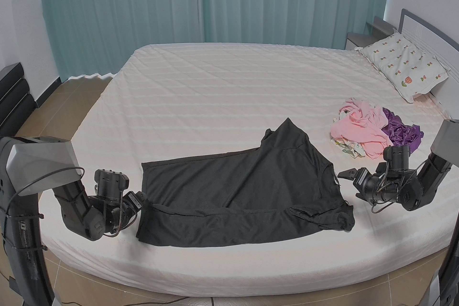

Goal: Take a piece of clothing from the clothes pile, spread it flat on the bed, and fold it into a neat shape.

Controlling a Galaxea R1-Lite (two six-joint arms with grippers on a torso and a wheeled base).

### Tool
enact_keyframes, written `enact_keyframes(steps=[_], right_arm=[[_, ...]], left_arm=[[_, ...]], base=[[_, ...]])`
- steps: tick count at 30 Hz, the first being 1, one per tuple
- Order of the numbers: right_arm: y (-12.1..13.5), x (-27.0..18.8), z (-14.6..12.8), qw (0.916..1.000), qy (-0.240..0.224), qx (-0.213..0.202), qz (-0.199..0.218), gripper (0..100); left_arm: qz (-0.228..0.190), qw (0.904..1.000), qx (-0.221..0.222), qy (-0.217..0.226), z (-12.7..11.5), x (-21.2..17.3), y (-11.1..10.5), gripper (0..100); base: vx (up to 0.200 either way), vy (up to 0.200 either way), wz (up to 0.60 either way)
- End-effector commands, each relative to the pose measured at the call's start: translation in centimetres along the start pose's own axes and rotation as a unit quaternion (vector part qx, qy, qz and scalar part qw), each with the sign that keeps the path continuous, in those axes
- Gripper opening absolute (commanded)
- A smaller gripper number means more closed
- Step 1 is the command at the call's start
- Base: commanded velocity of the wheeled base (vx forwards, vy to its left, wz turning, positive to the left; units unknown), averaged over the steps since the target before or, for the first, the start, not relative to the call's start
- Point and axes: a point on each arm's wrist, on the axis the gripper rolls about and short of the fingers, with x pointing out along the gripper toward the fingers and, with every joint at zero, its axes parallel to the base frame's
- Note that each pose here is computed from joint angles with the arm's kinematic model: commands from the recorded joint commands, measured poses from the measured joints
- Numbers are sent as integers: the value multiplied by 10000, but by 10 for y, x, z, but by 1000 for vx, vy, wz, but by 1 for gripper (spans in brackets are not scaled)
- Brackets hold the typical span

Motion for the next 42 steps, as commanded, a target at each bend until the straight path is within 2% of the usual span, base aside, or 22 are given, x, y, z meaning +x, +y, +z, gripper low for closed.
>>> enact_keyframes(steps=[1,5,8,10,14,19,23,26,28,30,35,42], right_arm=[[16,-19,-9,9974,-8,695,194,100],[16,-25,-22,9911,172,1318,116,100],[12,-27,-32,9899,305,1385,38,100],[9,-26,-34,9895,302,1408,92,100],[2,-19,-41,9902,226,1374,138,100],[-3,-19,-45,9902,169,1373,190,100],[-5,-12,-55,9910,269,1313,71,100],[-6,-6,-59,9916,168,1277,-68,100],[1,-3,-62,9928,88,1186,106,100],[3,0,-68,9936,119,1120,122,100],[5,7,-71,9943,-57,1033,272,100],[1,11,-80,9957,35,904,186,100]], left_arm=[[-497,9981,-354,-26,26,-52,7,100],[-696,9963,-463,214,22,-83,17,100],[-680,9961,-490,268,18,-93,23,100],[-712,9946,-707,256,17,-97,23,100],[-757,9885,-1239,411,16,-95,23,100],[-676,9878,-1230,674,9,-88,27,100],[-632,9861,-1224,924,3,-82,31,100],[-652,9838,-1238,1120,0,-82,34,100],[-735,9799,-1230,1386,-4,-82,36,100],[-777,9787,-1205,1470,-7,-83,34,100],[-729,9787,-1124,1555,-13,-80,33,100],[-734,9790,-1062,1580,-17,-80,33,100]], base=[[0,0,0],[0,0,0],[0,0,0],[0,0,0],[0,0,0],[200,0,0],[200,0,0],[0,0,0],[0,0,0],[0,0,0],[0,0,0],[0,0,0]])
